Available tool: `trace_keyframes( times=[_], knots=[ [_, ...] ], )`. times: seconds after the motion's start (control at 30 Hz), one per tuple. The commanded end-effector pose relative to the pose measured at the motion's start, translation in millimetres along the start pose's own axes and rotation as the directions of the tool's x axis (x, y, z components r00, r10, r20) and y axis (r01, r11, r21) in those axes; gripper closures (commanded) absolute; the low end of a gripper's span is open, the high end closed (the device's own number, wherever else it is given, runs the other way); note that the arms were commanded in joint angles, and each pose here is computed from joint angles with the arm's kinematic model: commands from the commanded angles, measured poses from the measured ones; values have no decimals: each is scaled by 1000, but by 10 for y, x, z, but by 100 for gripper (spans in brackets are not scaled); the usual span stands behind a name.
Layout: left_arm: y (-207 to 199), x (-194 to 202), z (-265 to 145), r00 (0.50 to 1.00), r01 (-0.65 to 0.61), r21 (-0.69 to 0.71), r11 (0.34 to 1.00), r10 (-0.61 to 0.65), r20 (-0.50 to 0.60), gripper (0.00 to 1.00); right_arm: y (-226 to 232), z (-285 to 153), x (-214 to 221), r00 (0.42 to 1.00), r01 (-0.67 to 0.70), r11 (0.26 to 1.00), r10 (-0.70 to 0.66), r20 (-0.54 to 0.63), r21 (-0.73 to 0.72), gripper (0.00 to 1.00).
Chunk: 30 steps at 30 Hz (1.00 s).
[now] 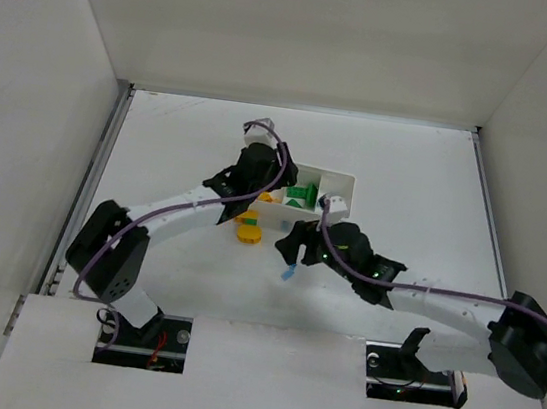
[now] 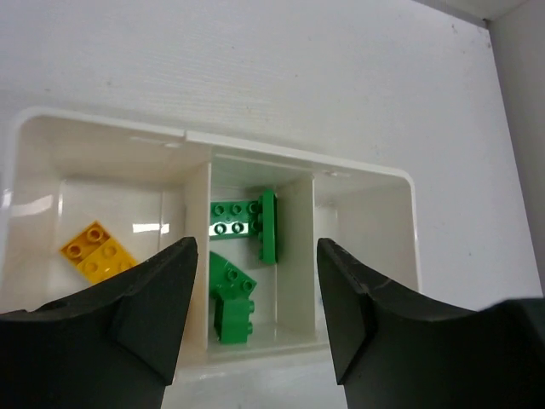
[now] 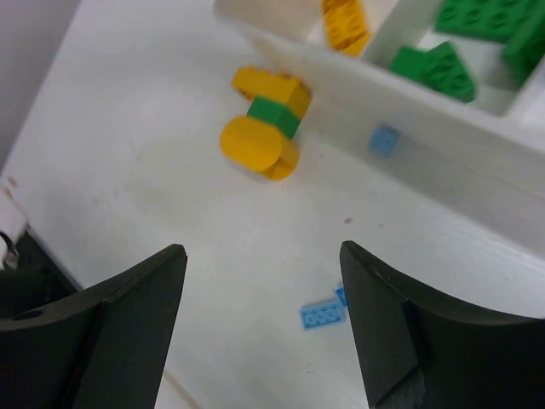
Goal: Sort the legos into containers by color
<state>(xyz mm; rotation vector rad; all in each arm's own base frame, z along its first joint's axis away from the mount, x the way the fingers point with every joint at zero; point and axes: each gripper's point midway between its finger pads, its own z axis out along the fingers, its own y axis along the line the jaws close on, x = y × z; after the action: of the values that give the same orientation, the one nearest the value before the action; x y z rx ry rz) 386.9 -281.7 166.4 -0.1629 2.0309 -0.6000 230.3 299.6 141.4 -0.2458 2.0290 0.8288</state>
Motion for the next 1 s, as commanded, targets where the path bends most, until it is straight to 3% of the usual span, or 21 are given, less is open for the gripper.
trace_keyframes(
  times=[0.0,0.2,0.5,0.97],
  knots=[
    [213,-242,-368,996,43,-43,998,-40,83,44,306,190,-4,996,86,995,-86,-8,-41,18],
    [749,-66,-769,988,138,-139,981,-127,83,44,253,668,219,989,139,988,-135,-66,64,8],
    [1444,324,-1001,970,241,-281,929,-232,67,44,223,1169,350,984,170,970,-158,-86,171,1],
    [1861,559,-1114,945,322,-342,883,-321,59,46,94,1604,554,972,231,915,-205,-112,330,4]
  ],
)
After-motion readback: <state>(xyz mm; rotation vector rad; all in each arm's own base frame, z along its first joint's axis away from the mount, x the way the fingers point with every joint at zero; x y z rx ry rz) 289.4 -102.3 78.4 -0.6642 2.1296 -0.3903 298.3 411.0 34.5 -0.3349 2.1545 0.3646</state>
